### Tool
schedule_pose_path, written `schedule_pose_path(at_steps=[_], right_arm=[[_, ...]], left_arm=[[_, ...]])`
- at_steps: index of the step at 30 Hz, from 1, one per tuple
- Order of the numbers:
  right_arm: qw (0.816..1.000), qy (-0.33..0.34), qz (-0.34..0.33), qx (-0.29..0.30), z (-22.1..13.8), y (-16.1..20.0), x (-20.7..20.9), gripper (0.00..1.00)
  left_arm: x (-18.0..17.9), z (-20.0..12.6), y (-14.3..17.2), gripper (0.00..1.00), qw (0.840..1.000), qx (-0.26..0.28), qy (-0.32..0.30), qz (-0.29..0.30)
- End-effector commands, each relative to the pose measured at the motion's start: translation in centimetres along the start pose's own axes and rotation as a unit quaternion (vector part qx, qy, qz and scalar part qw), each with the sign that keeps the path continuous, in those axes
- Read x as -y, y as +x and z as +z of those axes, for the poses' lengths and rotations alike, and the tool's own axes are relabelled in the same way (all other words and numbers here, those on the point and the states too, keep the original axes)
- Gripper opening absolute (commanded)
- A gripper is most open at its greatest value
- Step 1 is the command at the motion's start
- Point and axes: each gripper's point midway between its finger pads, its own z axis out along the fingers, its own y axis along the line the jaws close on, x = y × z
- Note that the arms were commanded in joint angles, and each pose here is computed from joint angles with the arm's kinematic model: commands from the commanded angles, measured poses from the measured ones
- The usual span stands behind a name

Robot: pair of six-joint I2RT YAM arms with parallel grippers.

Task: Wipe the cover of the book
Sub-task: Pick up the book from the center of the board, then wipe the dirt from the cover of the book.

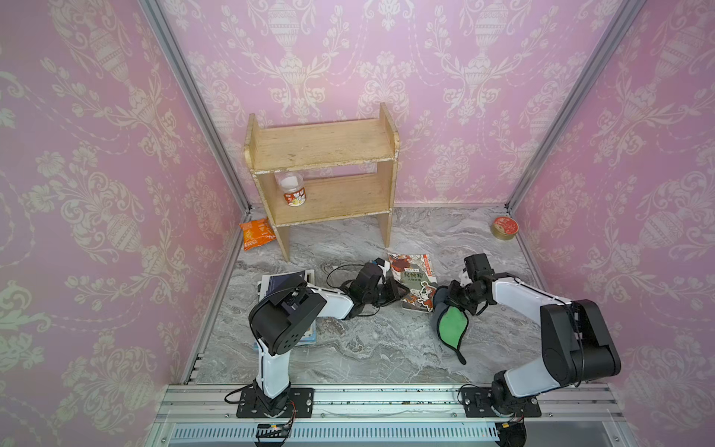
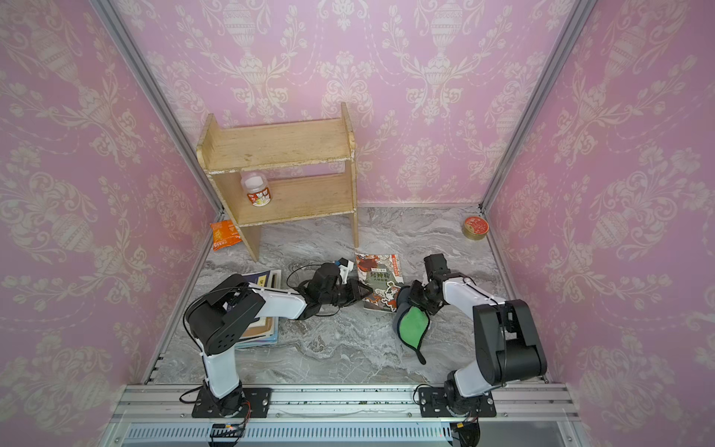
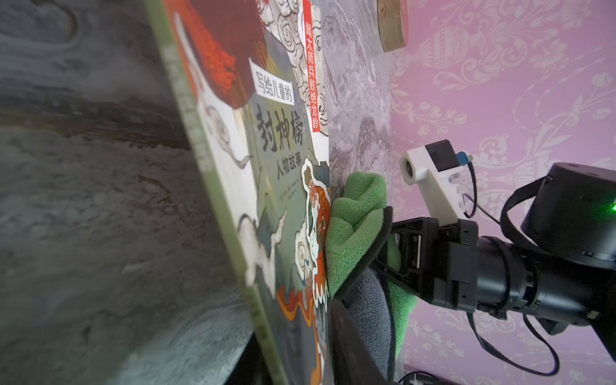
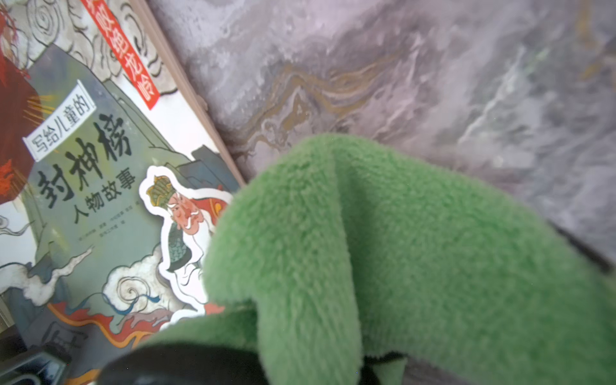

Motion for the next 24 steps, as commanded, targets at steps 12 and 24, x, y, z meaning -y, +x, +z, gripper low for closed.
schedule_pose_path(at_steps=[12,24], right_arm=[[0.997,0.046,-0.011,-0.056,1.3,5.1,0.4,0.00],[0.985,0.051,-0.139,0.087,-6.2,1.9,-5.6,0.00]], left_arm=[[-0.5,-2.4,0.5,0.02,1.000,-0.013,-0.010,0.002],[-5.5,-6.3,7.5,0.00,0.993,-0.107,-0.058,0.014]])
